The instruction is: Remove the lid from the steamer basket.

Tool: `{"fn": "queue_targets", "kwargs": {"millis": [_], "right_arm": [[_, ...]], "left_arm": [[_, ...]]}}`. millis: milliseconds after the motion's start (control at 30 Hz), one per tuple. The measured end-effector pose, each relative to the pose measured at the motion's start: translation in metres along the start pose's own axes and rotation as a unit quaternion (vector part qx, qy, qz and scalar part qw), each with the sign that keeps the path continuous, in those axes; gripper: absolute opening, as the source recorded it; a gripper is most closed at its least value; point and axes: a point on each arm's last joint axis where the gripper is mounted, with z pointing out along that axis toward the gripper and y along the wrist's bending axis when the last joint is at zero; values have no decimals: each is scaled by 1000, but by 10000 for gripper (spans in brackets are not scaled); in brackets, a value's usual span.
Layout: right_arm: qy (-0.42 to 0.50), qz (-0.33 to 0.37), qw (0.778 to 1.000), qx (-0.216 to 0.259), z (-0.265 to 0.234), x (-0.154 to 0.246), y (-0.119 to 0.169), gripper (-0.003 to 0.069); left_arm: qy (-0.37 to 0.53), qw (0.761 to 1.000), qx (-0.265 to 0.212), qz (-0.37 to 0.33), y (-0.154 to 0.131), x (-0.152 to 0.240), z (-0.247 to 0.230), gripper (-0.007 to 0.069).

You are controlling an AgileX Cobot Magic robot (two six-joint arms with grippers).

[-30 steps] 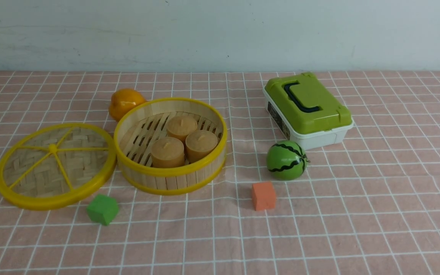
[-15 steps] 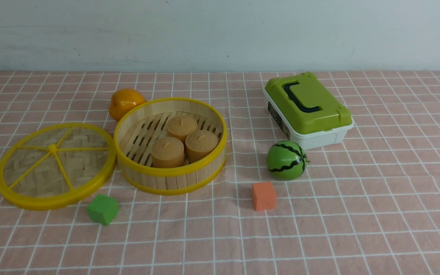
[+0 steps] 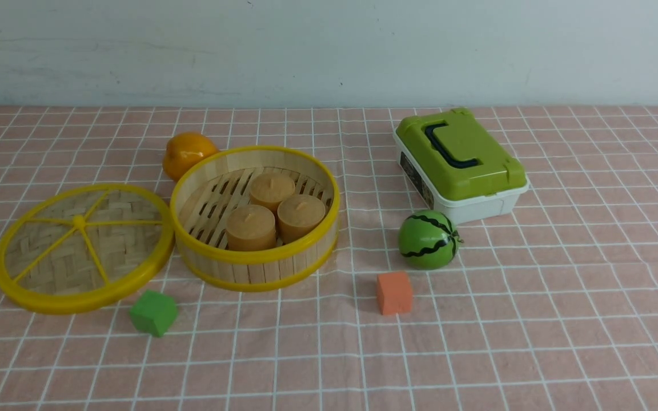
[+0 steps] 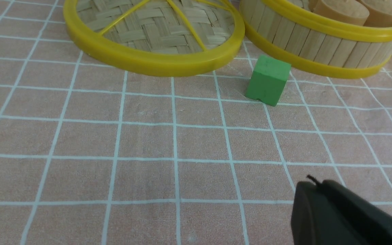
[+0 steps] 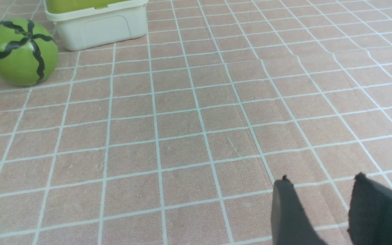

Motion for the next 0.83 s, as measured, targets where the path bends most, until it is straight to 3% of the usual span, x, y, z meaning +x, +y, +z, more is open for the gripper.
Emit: {"fn": "queue_targets", "kwargs": {"millis": [833], "right_arm": [[0,0,1000,0,0,0,0,241]], "left_arm": [[0,1000,0,0,0,0,0,39]]}}
